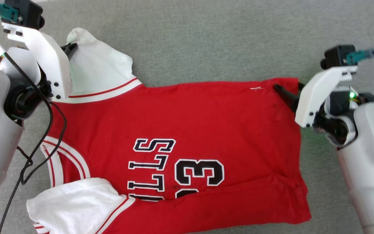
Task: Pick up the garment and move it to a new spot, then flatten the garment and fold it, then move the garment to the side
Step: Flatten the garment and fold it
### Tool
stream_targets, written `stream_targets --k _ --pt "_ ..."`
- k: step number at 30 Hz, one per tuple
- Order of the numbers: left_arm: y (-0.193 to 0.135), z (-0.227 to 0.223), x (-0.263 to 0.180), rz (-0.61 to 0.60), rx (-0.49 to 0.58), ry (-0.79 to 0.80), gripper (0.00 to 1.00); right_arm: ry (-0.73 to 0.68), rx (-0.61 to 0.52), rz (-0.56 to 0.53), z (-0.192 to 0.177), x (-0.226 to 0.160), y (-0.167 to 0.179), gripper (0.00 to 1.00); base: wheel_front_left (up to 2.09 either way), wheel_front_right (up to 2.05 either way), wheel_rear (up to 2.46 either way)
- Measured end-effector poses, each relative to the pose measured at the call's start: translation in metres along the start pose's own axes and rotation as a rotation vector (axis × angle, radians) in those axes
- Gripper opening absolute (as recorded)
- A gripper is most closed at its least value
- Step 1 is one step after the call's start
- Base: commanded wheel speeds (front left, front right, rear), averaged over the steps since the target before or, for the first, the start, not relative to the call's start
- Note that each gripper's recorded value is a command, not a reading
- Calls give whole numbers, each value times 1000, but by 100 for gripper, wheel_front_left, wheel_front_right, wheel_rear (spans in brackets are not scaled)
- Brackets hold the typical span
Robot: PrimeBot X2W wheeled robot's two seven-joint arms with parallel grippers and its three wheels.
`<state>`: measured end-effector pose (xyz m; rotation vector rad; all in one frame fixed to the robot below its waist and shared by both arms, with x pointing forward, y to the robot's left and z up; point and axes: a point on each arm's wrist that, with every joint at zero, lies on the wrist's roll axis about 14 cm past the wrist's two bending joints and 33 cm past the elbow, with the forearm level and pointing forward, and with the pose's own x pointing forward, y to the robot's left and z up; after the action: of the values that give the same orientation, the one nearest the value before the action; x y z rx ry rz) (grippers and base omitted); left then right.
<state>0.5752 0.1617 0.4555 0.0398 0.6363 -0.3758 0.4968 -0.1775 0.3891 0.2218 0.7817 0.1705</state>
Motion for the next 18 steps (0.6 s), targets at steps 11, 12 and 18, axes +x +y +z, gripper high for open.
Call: stream_targets --k 11,12,18 --pt "9 -17 1 7 -22 16 0 256 -51 -7 -13 31 8 0 0 0 0" --pt "10 -18 0 8 -24 16 0 257 -52 -7 -13 31 8 0 0 0 0" --pt "12 -14 -10 13 -55 -13 0 274 -65 1 -14 23 15 0 0 0 0"
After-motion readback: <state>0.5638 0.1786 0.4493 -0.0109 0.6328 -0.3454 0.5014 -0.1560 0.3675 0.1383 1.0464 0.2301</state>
